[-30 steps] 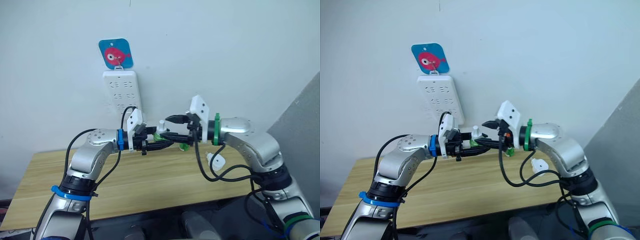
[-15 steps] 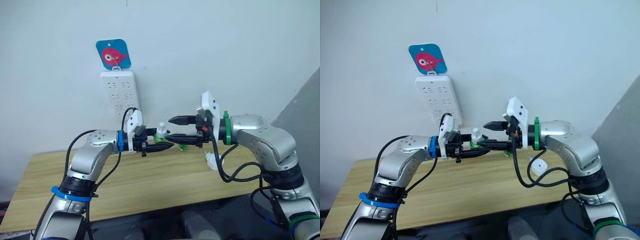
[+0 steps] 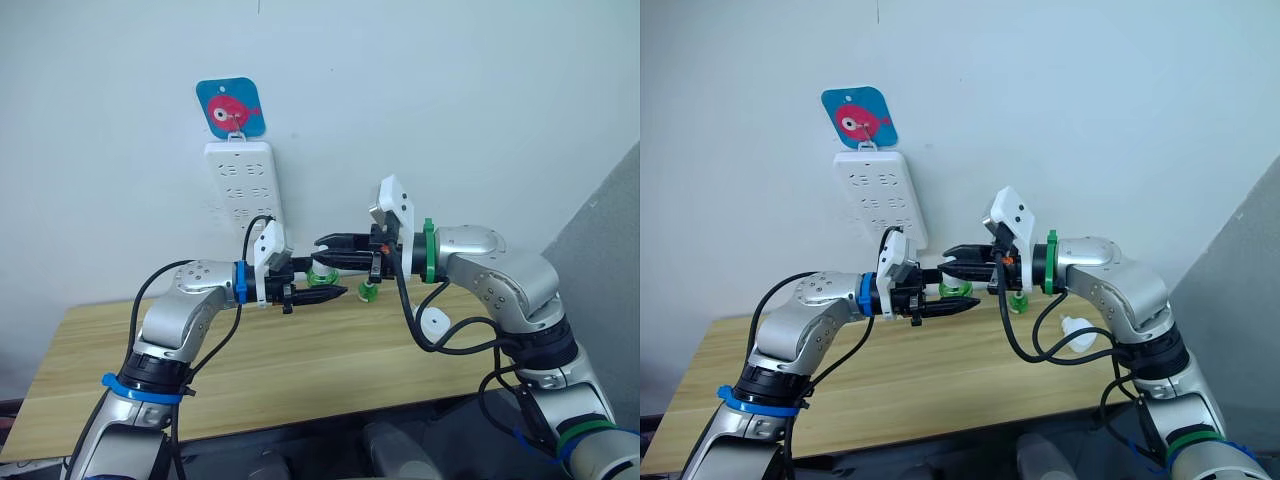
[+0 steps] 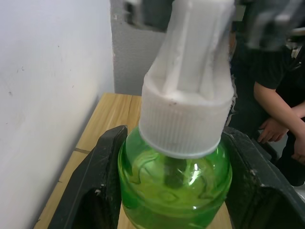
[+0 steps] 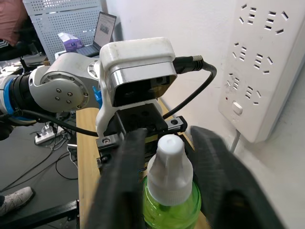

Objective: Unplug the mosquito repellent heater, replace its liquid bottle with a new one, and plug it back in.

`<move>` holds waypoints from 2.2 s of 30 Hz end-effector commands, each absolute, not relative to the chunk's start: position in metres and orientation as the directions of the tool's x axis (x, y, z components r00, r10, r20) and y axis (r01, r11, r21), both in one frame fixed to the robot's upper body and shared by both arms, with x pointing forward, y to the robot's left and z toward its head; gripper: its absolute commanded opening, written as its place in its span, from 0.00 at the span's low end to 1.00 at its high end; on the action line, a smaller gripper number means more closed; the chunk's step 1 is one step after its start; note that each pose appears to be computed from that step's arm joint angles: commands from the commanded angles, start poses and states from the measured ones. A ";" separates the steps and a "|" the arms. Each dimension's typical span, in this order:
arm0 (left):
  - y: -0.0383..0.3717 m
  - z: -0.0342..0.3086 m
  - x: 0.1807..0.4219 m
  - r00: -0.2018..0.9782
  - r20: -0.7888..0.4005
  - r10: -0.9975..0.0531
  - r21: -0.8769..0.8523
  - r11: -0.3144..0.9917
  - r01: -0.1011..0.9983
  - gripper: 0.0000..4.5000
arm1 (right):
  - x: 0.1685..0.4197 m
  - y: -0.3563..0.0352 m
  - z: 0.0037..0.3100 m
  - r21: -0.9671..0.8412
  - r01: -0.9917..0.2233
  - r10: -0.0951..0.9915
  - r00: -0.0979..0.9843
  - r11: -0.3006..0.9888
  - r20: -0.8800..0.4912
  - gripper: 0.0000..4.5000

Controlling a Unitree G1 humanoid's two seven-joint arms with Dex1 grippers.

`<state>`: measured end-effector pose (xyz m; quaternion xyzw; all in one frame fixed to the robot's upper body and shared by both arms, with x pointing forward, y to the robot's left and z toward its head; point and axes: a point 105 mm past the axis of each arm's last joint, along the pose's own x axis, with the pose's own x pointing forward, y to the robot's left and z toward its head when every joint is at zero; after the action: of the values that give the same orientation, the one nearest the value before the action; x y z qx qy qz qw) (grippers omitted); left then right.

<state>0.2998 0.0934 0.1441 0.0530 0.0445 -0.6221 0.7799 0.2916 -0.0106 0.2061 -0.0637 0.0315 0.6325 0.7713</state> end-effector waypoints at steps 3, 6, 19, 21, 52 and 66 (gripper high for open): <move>0.091 0.157 0.296 0.211 -0.112 -0.971 0.077 0.203 0.976 0.51 | 0.286 -0.007 0.218 -0.133 -0.978 0.977 0.176 0.160 -0.120 0.05; 0.093 0.154 0.297 0.223 -0.119 -0.967 0.080 0.215 0.973 0.51 | 0.282 -0.008 0.237 -0.159 -0.975 0.985 0.165 0.155 -0.052 0.05; 0.148 0.111 0.293 0.347 -0.270 -0.898 0.038 0.350 0.936 0.51 | 0.309 -0.052 0.202 -0.181 -0.868 0.882 0.471 0.463 0.001 0.05; 0.153 0.106 0.284 0.344 -0.294 -0.892 0.032 0.351 0.936 0.51 | 0.317 -0.058 0.171 -0.192 -0.818 0.832 0.555 0.542 -0.018 0.05; 0.155 0.115 0.254 0.356 -0.330 -0.874 0.019 0.371 0.929 0.51 | 0.368 -0.110 0.000 -0.088 -0.427 0.407 0.896 0.900 -0.178 0.58; 0.128 0.132 0.258 0.211 -0.266 -0.941 0.018 0.214 0.977 0.51 | 0.274 -0.060 0.149 -0.159 -0.930 0.930 0.350 0.331 -0.110 0.75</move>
<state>0.2607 0.1370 0.1232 0.0949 0.1189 -0.5975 0.7873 0.2880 -0.0763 0.1293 -0.1031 0.0131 0.5184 0.8488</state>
